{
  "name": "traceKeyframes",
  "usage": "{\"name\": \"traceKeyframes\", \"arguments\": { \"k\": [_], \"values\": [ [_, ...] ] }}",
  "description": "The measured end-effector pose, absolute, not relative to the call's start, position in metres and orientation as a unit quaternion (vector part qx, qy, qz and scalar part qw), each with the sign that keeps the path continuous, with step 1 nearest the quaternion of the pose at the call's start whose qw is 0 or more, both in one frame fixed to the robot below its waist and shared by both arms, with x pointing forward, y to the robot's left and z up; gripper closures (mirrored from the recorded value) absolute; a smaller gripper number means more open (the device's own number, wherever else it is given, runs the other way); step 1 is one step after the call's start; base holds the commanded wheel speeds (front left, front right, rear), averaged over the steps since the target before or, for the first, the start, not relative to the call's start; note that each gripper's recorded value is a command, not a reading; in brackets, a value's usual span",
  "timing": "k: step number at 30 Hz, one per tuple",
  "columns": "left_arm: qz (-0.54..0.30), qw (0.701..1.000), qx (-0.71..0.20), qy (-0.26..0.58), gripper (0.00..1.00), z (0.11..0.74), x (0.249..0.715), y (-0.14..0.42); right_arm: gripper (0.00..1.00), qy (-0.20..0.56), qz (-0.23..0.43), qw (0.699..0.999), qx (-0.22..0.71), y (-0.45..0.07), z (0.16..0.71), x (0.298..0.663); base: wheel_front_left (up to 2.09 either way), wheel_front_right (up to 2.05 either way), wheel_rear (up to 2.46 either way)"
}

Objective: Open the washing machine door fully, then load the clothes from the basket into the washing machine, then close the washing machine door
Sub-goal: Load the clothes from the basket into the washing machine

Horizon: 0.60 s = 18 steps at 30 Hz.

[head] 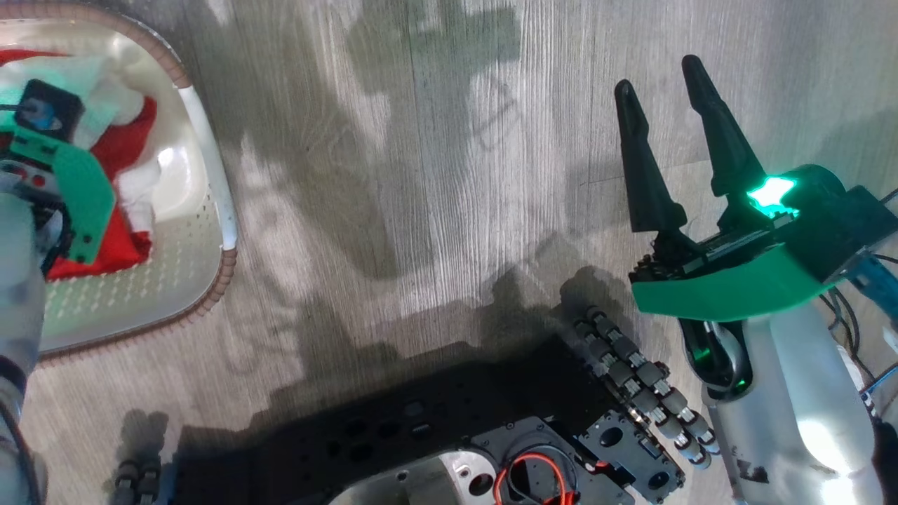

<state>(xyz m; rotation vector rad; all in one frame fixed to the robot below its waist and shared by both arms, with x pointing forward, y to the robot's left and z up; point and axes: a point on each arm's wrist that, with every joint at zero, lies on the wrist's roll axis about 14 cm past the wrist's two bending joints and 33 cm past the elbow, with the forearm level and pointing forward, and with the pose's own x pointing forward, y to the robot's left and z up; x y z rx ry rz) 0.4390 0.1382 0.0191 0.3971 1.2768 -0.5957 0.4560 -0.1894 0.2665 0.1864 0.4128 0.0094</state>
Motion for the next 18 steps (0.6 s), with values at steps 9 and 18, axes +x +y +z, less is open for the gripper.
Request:
{"name": "traceKeyframes", "arguments": {
  "k": [9,18],
  "values": [
    [-0.27,0.747,0.169,0.583,1.0,0.0209,0.4397,0.1374,0.0,0.204,0.006,0.975,0.09,-0.1891,0.266,0.4567,0.0,0.0,0.0],
    [-0.265,0.75,0.166,0.583,1.0,0.0251,0.4443,0.14,0.0,0.198,0.004,0.976,0.087,-0.1914,0.2724,0.4579,0.0,0.0,0.0]
  ]
}}
